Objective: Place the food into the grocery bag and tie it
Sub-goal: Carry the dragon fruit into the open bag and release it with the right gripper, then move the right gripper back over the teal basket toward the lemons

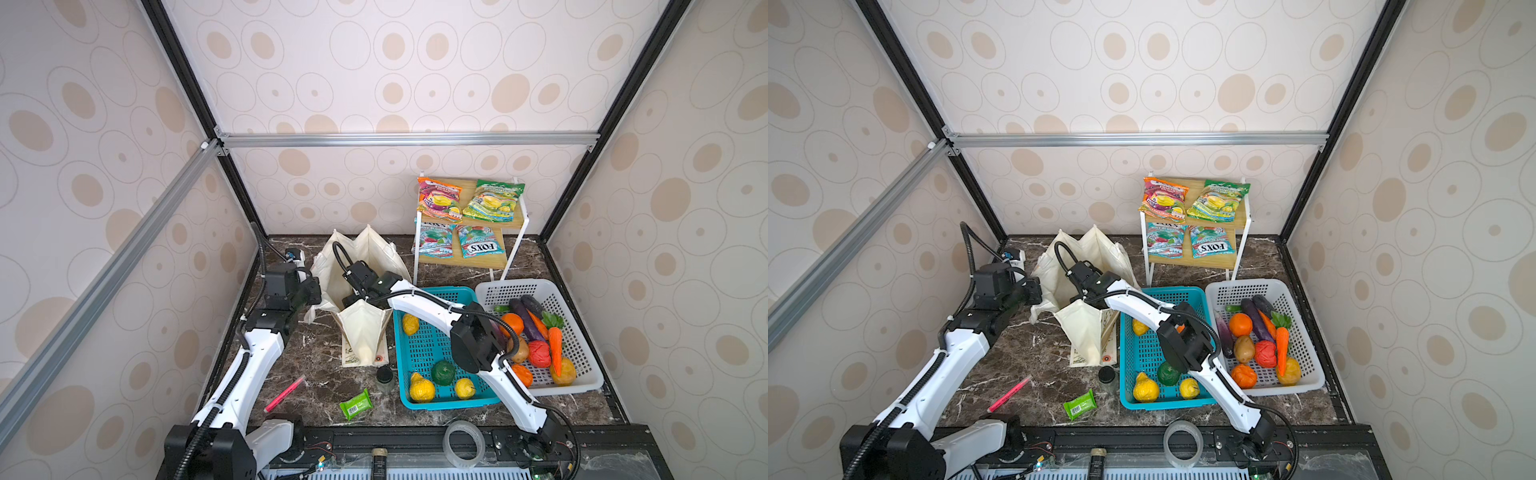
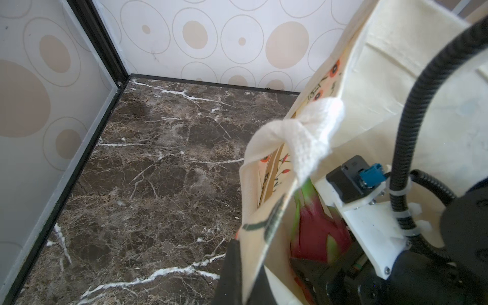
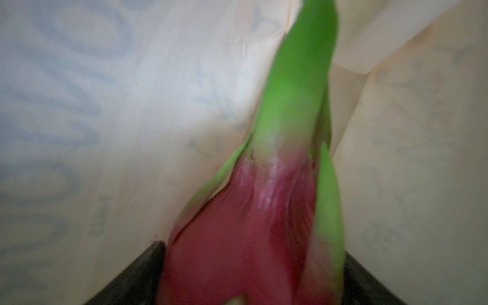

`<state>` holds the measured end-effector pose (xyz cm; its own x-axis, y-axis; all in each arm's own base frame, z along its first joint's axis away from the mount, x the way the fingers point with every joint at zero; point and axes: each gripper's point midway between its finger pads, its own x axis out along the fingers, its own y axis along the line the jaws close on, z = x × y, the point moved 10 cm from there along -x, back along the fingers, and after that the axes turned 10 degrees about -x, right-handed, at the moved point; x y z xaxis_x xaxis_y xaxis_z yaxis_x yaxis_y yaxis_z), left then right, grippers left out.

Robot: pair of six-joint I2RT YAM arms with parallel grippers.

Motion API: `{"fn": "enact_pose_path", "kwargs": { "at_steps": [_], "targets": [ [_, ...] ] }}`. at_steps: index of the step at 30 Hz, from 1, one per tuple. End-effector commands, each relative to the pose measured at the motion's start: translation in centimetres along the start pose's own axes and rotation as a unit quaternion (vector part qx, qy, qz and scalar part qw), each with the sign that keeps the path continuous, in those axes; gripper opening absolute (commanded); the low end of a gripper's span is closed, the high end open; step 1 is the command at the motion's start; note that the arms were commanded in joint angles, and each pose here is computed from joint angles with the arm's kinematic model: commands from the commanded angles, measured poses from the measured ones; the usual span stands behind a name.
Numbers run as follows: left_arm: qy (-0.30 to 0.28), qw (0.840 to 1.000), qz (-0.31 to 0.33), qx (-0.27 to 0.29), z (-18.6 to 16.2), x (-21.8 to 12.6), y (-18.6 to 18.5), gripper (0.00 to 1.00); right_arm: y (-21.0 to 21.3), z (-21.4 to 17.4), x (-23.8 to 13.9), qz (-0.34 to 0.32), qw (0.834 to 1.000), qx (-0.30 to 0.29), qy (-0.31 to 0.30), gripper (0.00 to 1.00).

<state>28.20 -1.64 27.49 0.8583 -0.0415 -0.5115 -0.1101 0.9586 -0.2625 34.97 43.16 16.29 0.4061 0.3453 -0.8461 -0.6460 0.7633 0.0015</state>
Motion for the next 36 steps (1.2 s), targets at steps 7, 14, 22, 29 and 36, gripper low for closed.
{"fn": "enact_pose_path", "kwargs": {
  "at_steps": [7, 14, 22, 29, 36],
  "targets": [
    [-0.02, 1.0, -0.002, 0.001, 0.7, -0.7, -0.1, 0.0, 0.6, 3.2, -8.8, 0.003, 0.998, -0.011, -0.068, 1.0],
    [-0.019, 1.0, -0.006, -0.003, 0.7, -0.6, -0.2, 0.0, 0.7, 4.7, -15.4, -0.015, 0.992, 0.019, -0.121, 1.0],
    [-0.02, 1.0, -0.004, -0.005, 0.7, -0.6, -0.1, 0.0, 0.7, 4.6, -23.7, -0.011, 0.977, 0.041, -0.21, 1.0],
    [-0.019, 1.0, 0.001, -0.004, 0.6, -0.5, 0.0, 0.0, -0.9, 0.9, -29.0, 0.008, 0.953, 0.086, -0.289, 0.98],
    [-0.02, 1.0, 0.005, -0.003, 0.6, -0.5, 0.0, 0.0, -4.7, -4.6, -32.9, -0.094, 0.921, 0.15, -0.347, 1.0]
  ]
}}
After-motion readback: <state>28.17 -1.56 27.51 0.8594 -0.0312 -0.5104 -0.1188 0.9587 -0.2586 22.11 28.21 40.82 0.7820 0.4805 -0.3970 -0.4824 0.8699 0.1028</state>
